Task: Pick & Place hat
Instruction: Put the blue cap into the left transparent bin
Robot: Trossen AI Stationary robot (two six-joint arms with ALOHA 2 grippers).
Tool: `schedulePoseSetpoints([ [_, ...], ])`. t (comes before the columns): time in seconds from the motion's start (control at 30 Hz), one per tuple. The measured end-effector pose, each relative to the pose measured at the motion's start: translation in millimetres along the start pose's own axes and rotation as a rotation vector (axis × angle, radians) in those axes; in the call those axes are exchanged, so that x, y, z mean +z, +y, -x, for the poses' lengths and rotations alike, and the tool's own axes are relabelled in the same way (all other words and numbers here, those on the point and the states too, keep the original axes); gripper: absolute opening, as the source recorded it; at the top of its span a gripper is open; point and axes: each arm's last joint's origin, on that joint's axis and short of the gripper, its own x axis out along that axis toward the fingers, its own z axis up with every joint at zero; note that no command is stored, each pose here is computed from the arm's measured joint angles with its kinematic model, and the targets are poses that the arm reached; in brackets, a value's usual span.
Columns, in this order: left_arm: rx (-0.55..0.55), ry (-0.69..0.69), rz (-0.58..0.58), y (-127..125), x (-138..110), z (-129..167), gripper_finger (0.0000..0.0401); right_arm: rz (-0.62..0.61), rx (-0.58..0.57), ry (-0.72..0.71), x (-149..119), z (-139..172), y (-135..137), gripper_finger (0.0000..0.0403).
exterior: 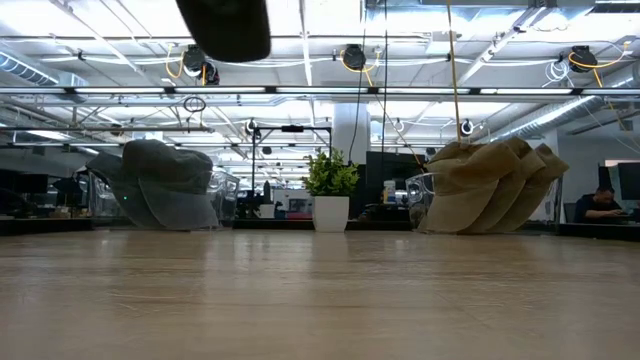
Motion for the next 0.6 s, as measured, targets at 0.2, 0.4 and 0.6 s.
schedulePoseSetpoints([
  [0.2,-0.004,0.116,-0.071,7,-19,-11,0.0001,0.004,-0.041,0.04,-2,-3,-2,0.0131],
  [0.4,-0.042,0.219,-0.121,14,-41,-17,0.0001,0.0,-0.053,0.051,-3,-5,-3,0.013],
  [0.6,-0.077,0.252,-0.209,21,-56,-28,0.0,-0.009,-0.058,0.055,-4,-8,-5,0.0132],
])
